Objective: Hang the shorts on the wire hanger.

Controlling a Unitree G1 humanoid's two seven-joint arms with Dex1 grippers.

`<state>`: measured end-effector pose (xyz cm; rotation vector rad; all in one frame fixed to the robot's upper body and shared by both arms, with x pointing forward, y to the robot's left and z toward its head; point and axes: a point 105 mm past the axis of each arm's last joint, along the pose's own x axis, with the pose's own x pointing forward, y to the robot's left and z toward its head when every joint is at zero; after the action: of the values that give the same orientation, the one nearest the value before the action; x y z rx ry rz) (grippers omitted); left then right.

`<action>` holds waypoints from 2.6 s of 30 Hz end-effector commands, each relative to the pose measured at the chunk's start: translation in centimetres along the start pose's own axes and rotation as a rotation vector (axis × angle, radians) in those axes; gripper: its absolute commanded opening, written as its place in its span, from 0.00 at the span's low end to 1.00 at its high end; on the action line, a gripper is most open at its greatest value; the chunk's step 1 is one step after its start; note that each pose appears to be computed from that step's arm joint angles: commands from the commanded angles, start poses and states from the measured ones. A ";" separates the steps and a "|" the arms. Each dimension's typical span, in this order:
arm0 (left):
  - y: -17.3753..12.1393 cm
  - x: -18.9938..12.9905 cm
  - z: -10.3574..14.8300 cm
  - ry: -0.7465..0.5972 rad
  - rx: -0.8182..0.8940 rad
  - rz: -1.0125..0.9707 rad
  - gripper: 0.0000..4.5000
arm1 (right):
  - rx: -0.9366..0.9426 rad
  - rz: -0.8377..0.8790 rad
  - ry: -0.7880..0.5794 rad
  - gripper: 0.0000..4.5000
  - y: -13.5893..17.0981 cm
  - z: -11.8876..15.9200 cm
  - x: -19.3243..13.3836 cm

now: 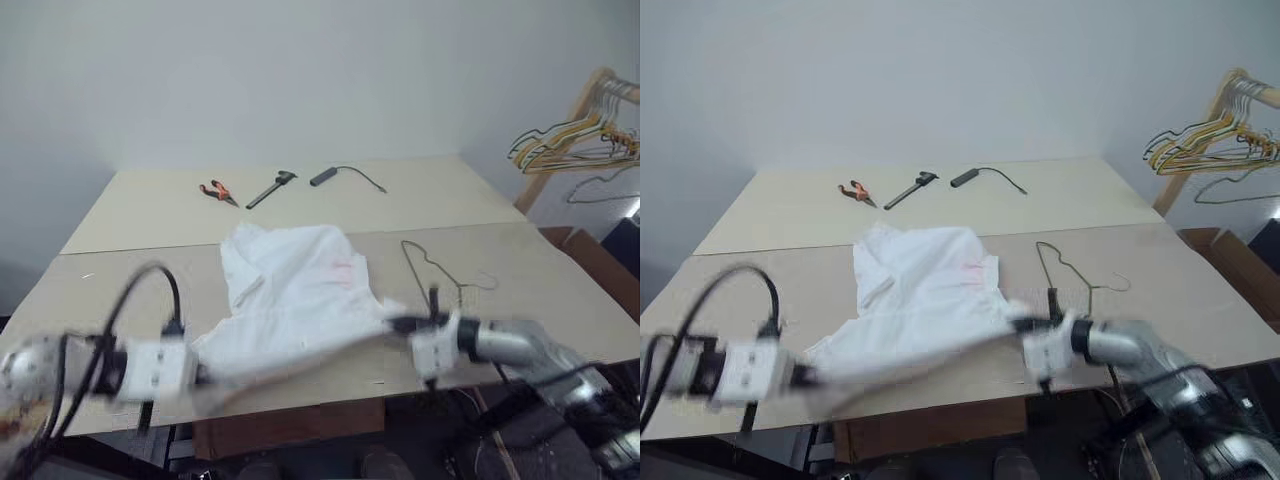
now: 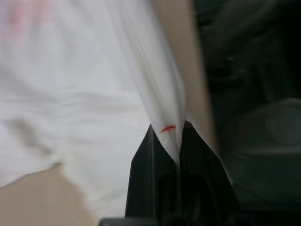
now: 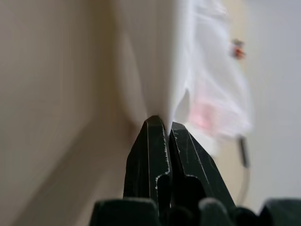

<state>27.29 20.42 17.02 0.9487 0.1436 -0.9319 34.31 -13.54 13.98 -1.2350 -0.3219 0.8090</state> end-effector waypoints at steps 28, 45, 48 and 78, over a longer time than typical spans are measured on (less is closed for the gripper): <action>1.6 -4.2 4.2 -0.200 0.086 -0.027 0.01 | -0.117 -0.217 -0.168 0.00 -3.0 -1.5 -2.3; -5.2 -6.2 2.7 0.042 0.004 -0.426 0.01 | 0.003 0.341 -0.092 0.00 4.1 -0.9 -5.7; -3.5 -5.8 1.5 0.053 0.022 -0.404 0.01 | 0.129 0.374 -0.082 0.00 2.1 -0.3 -5.5; 27.2 -4.6 9.6 -0.201 0.423 1.386 0.01 | -0.147 -0.934 0.268 0.00 -23.9 -4.2 -0.5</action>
<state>43.03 19.04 41.57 1.0949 -0.8294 0.1877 45.18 -13.99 35.96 -1.1125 -0.7885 -0.0797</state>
